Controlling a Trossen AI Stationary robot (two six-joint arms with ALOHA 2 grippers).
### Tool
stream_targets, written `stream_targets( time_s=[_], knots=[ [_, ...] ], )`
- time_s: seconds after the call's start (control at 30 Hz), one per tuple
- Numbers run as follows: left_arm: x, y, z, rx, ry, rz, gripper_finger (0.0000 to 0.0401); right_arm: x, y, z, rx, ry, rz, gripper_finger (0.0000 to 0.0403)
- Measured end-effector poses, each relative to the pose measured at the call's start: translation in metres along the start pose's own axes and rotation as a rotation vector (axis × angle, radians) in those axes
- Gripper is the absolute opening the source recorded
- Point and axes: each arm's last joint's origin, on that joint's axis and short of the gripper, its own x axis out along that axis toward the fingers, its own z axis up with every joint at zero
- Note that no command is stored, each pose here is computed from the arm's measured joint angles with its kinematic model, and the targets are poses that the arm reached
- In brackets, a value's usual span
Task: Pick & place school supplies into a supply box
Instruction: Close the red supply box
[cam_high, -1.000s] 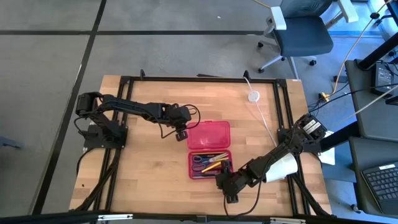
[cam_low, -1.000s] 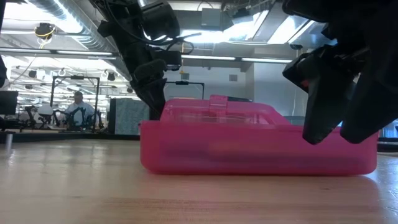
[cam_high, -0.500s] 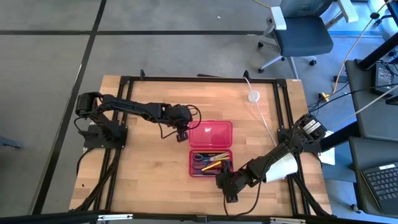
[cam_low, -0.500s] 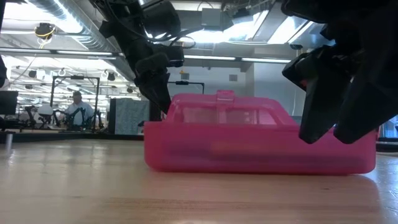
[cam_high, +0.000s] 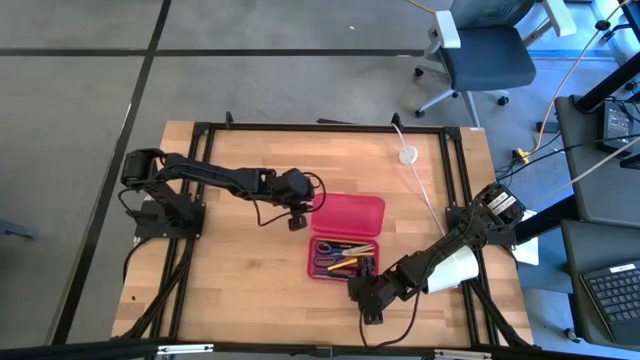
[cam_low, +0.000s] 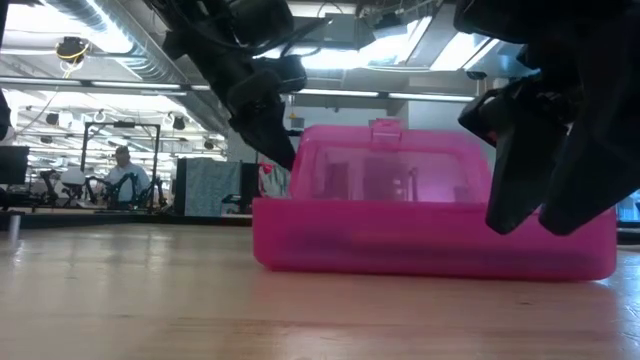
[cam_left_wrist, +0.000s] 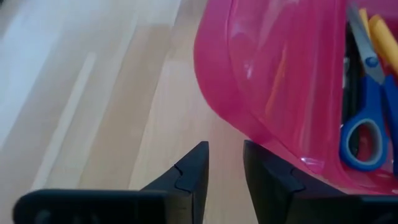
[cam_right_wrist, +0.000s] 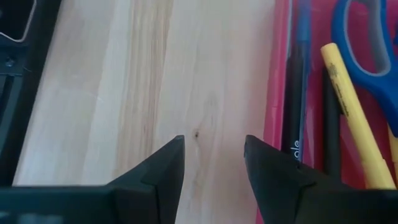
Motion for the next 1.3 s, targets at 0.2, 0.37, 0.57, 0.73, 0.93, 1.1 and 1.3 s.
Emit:
stream_targets(
  time_s=[0.2, 0.37, 0.57, 0.73, 0.93, 1.1, 1.3],
  knots=[
    [0.007, -0.003, 0.008, 0.045, -0.093, -0.078, 0.0091, 0.0, 0.0, -0.001, -0.002, 0.007, -0.003, 0.0171],
    [0.016, -0.004, 0.008, 0.052, -0.097, -0.169, 0.0095, 0.0, -0.001, -0.001, -0.003, 0.013, -0.006, 0.0171],
    [0.031, -0.01, 0.001, 0.068, -0.057, -0.198, 0.0091, 0.0, -0.001, -0.002, -0.003, 0.023, -0.012, 0.0171],
    [0.034, -0.015, -0.001, 0.081, -0.051, -0.208, 0.0093, 0.0, -0.002, -0.004, 0.012, 0.041, -0.025, 0.0171],
    [0.03, -0.02, 0.003, 0.094, -0.09, -0.221, 0.0093, 0.0, -0.005, -0.007, 0.008, 0.055, -0.068, 0.0171],
    [0.029, -0.022, 0.003, 0.105, -0.089, -0.228, 0.0091, 0.0, -0.006, -0.008, 0.024, 0.062, -0.093, 0.0171],
    [0.021, -0.023, 0.008, 0.11, -0.131, -0.277, 0.0095, 0.0, -0.007, -0.008, 0.023, 0.05, -0.114, 0.0171]
  ],
)
